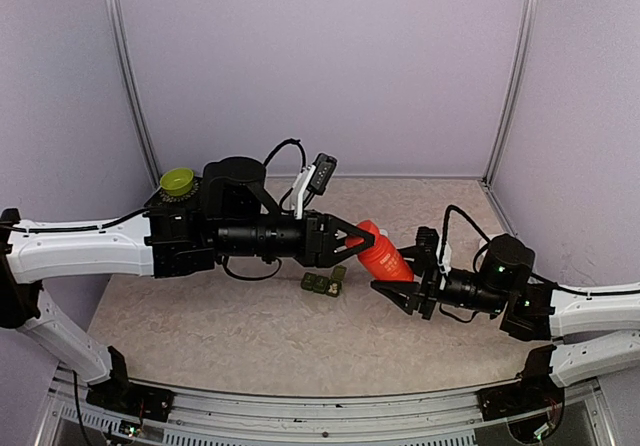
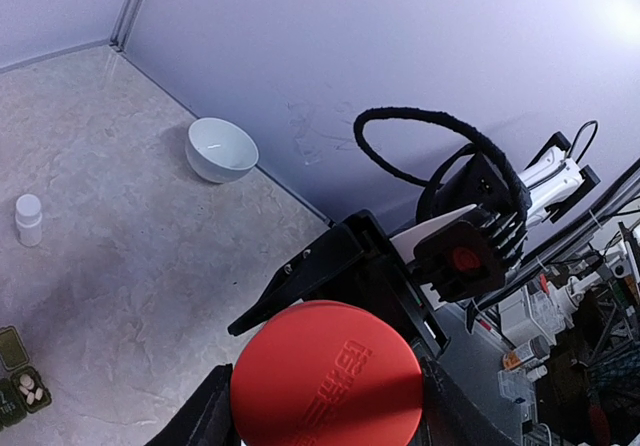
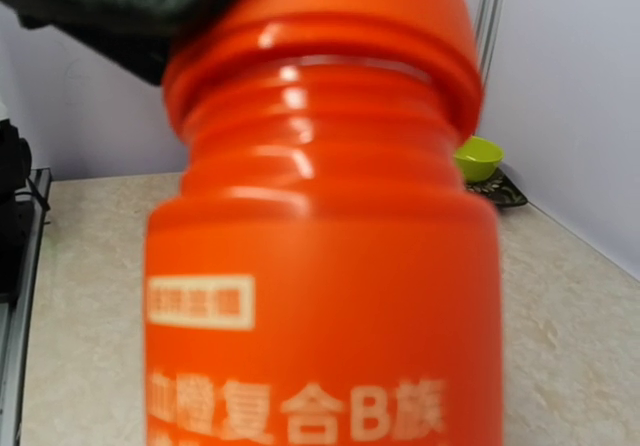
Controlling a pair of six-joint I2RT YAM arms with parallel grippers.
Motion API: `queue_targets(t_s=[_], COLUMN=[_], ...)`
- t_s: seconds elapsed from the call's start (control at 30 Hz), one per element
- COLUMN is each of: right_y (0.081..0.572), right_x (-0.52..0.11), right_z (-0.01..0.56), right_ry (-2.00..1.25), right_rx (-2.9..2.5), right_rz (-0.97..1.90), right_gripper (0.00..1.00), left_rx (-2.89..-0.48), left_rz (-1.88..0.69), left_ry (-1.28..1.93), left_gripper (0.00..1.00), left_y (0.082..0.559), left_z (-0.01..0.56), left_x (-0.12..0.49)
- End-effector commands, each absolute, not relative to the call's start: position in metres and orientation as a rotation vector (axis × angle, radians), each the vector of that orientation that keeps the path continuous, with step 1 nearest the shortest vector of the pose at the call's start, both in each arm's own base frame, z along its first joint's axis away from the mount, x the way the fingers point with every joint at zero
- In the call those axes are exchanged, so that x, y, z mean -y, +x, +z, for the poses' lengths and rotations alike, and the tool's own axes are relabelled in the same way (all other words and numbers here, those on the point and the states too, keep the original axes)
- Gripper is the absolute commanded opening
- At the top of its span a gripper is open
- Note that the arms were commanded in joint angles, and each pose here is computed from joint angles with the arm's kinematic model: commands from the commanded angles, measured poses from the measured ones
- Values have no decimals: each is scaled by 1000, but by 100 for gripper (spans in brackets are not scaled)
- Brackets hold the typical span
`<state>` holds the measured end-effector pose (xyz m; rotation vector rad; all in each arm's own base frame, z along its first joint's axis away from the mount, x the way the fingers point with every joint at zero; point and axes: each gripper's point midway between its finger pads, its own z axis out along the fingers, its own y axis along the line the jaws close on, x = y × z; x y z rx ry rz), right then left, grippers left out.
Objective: Sort the pills into containers
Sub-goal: Screw the lid of the pill bottle onto the pill bottle.
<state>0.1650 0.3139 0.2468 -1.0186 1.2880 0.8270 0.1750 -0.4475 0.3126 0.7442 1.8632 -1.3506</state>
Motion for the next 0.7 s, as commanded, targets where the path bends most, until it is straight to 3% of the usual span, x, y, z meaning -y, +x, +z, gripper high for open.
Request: queue_targets(t_s=[0.0, 0.67], right_y=[164, 191], right_x=[-314, -308], right_z=[268, 268], right_ry=[-996, -938], right_rx=[-1242, -1334], right_rz=[820, 639], right_gripper=[0, 0], left_rx=[-1832, -1968], left_rz=[-1371, -1327], left_ry=[765, 694], left_gripper=[49, 49], left_y=[171, 182], left_z=[324, 299], left_x=[454, 459])
